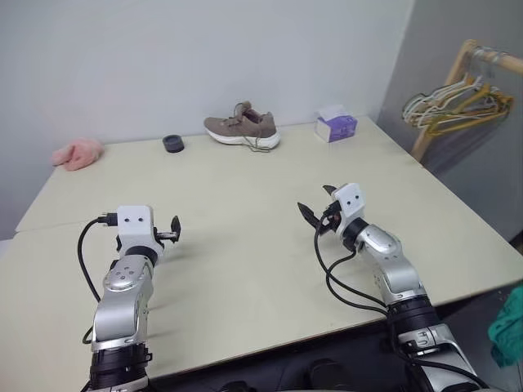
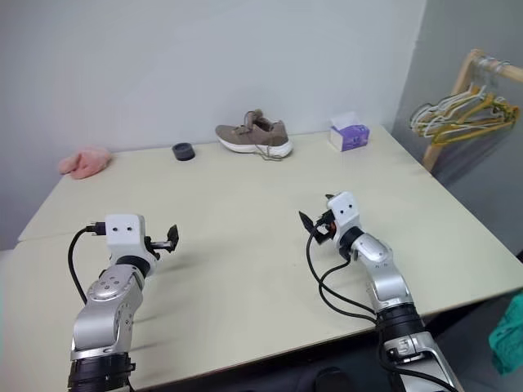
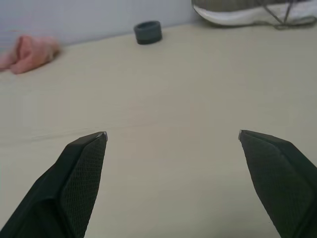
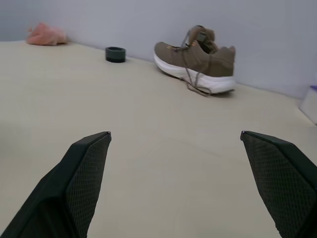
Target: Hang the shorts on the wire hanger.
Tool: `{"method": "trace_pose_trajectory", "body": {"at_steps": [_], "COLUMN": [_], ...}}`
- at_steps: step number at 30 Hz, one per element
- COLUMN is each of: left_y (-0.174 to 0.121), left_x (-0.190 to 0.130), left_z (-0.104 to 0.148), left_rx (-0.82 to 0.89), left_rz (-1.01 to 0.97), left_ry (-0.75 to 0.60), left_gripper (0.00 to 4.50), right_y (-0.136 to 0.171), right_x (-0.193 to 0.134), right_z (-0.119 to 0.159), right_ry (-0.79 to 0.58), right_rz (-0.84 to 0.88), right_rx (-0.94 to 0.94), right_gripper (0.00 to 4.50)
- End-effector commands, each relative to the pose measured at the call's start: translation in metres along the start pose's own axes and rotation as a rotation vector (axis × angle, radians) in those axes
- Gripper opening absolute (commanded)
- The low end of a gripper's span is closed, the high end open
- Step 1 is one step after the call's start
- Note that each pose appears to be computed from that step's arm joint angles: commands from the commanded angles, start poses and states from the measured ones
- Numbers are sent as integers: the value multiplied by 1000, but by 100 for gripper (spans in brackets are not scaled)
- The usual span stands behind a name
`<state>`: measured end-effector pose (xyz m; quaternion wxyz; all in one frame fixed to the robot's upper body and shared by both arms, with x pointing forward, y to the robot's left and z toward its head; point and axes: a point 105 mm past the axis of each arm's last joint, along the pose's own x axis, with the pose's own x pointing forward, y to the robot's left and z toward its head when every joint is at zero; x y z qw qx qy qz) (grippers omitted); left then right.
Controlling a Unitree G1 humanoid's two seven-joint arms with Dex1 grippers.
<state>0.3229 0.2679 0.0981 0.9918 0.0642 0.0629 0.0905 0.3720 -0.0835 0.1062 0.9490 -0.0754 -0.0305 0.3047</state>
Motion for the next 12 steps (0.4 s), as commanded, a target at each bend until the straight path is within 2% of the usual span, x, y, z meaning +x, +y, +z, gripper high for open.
{"method": "trace_pose_trajectory", "body": {"at_steps": [1,12], "left_y": [1,-3], "left_x": [-2,-16], "left_z": [23,32], "left_rx": [-33,-73], "left_rz": [15,36], "left_ry": [-96,-147], "left_gripper": [450,450], "right_y": [-4,-9], "right_x": [5,-2], "right_z": [11,14], "right_ry": [-36,-24], "right_rz": [-5,-83], "right_rx": [21,190], "right_gripper": [447,447]}}
